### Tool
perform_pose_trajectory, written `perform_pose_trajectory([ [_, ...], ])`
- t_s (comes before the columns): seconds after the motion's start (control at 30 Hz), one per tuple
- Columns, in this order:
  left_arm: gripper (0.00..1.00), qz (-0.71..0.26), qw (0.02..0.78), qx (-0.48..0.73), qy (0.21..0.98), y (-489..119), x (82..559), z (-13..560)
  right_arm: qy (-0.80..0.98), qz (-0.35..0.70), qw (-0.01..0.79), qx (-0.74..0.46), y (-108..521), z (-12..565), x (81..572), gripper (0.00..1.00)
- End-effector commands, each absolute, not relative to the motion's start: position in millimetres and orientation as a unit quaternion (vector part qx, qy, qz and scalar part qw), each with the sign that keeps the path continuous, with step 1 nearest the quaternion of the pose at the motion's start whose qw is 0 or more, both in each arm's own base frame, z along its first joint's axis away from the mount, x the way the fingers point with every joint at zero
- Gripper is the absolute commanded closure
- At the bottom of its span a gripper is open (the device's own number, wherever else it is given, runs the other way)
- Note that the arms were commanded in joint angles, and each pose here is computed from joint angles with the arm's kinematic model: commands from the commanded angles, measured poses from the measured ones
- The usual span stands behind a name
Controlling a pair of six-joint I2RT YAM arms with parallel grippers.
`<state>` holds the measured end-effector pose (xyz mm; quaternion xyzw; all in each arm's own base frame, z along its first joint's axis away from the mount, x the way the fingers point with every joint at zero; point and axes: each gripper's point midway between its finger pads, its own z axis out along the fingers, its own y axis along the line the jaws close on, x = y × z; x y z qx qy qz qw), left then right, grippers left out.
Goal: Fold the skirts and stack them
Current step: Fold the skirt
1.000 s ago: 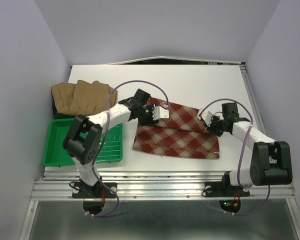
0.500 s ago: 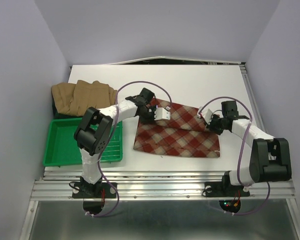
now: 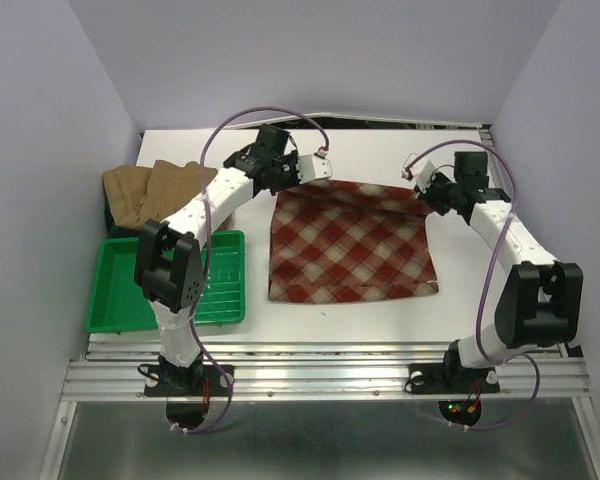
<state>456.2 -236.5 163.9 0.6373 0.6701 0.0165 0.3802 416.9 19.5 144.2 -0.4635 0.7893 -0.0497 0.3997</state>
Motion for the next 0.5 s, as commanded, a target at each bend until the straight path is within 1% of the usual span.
perform_pose_trajectory([
  [0.0, 1.00, 0.036, 0.383, 0.624, 0.680, -223.7, 429.5, 203.3, 0.773, -0.073, 0.415, -0.474, 14.3, 180.8, 411.2, 0.99],
  [0.03, 1.00, 0.038, 0.392, 0.620, 0.678, -221.7, 423.4, 214.5, 0.770, -0.068, 0.414, -0.481, 16.5, 182.7, 404.8, 0.99],
  [0.13, 1.00, 0.032, 0.380, 0.620, 0.685, -214.8, 392.7, 210.6, 0.752, -0.061, 0.417, -0.507, 22.7, 192.6, 367.8, 0.99],
  [0.17, 1.00, 0.028, 0.377, 0.625, 0.683, -217.7, 381.4, 210.4, 0.752, -0.052, 0.404, -0.519, 23.9, 178.6, 353.6, 0.99],
  [0.3, 1.00, -0.006, 0.345, 0.635, 0.692, -215.9, 327.7, 190.0, 0.743, -0.049, 0.388, -0.544, 24.7, 157.5, 316.1, 0.99],
  [0.33, 1.00, -0.020, 0.332, 0.633, 0.700, -214.0, 311.3, 184.8, 0.750, -0.038, 0.368, -0.548, 24.1, 133.8, 301.0, 0.99],
  [0.37, 1.00, -0.033, 0.300, 0.637, 0.709, -210.2, 292.5, 159.5, 0.748, -0.037, 0.361, -0.556, 23.8, 124.4, 294.2, 0.99],
  [0.4, 1.00, -0.044, 0.285, 0.638, 0.714, -210.4, 281.1, 147.3, 0.749, -0.034, 0.358, -0.557, 24.1, 117.2, 286.7, 0.99],
  [0.43, 1.00, -0.057, 0.274, 0.636, 0.719, -214.9, 267.3, 136.2, 0.758, -0.019, 0.339, -0.557, 24.5, 94.7, 272.3, 0.99],
  [0.47, 1.00, -0.064, 0.244, 0.637, 0.728, -209.0, 251.2, 110.9, 0.757, -0.013, 0.335, -0.561, 27.2, 85.8, 266.9, 0.99],
])
